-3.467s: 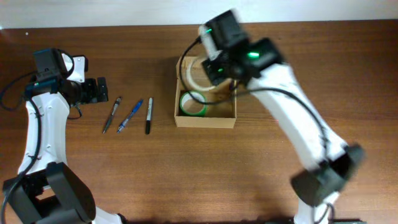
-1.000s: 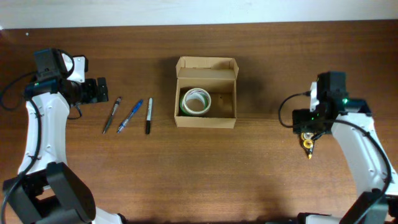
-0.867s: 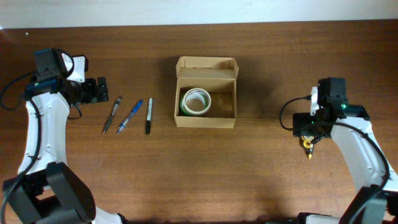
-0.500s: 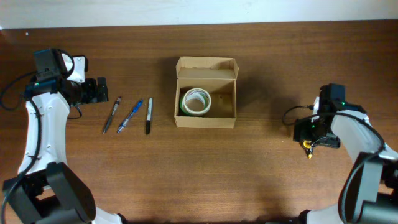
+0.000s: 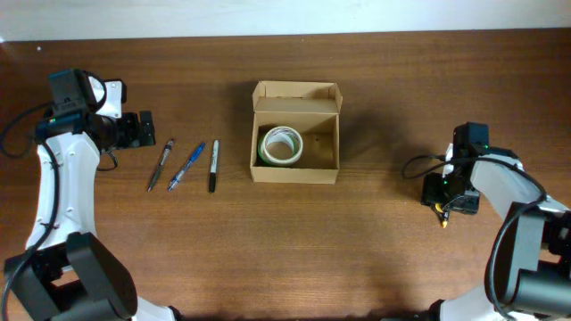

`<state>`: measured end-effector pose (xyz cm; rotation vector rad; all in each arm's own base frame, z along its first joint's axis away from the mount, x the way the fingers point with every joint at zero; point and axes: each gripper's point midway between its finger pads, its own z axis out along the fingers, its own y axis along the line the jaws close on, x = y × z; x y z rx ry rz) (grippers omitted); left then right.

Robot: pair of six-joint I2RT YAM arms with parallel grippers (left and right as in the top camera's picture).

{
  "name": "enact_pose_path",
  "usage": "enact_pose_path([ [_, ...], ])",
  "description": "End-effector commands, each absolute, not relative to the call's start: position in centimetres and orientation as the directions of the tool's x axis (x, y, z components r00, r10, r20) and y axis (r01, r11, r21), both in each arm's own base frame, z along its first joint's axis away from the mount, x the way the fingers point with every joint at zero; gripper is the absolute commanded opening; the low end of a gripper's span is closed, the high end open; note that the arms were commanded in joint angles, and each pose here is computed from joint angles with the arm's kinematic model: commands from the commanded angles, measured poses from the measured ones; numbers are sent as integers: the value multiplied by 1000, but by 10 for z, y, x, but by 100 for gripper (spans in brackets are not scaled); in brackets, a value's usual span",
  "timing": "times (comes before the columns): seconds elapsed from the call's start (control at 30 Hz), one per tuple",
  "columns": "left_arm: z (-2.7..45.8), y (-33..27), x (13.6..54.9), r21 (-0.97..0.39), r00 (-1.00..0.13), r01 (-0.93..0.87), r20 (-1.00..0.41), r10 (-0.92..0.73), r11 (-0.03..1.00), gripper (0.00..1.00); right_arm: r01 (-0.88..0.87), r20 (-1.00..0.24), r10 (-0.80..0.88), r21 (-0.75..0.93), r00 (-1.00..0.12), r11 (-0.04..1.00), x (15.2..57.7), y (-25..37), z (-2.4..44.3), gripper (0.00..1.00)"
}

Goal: Pack container
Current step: 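Release the white tape and grasp the yellow correction tape dispenser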

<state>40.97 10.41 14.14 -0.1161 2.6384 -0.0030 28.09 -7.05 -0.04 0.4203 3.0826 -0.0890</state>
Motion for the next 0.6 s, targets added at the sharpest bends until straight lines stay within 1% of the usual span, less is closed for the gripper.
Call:
enact_pose_path([
  [0.0, 148, 107, 413, -11, -866, -71, -495, -67, 997, 99, 273, -16, 272, -63, -962, 960, 279, -71, -9, 66],
  [0.07, 148, 107, 413, -11, -866, -71, -495, -67, 997, 99, 273, -14, 273, -62, -962, 960, 279, -71, -11, 65],
  [0.17, 148, 107, 413, -11, -866, -71, -495, -67, 997, 99, 272, -16, 271, -62, -962, 960, 280, -71, -12, 59],
  [0.2, 148, 107, 414, -11, -866, -71, -495, -67, 997, 99, 272, -17, 271, -62, -962, 960, 280, -71, -12, 55],
  [0.23, 148, 107, 413, -11, -866, -71, -495, -67, 997, 100, 272, -17, 271, -62, -962, 960, 280, -71, -12, 48],
  [0.27, 148, 107, 413, -11, -866, -71, -495, -67, 997, 99, 272, -17, 271, -62, -962, 960, 280, -71, -12, 43],
  [0.37, 148, 107, 413, -11, -866, -71, -495, -67, 997, 99, 272, -23, 271, -61, -962, 960, 282, -71, -11, 40],
  [0.43, 148, 107, 413, -11, -866, -71, -495, -67, 997, 99, 273, -27, 271, -60, -962, 960, 284, -71, -10, 33],
  [0.57, 148, 107, 413, -11, -866, -71, -495, -67, 997, 99, 273, -48, 271, -41, -961, 961, 294, -70, -3, 33],
])
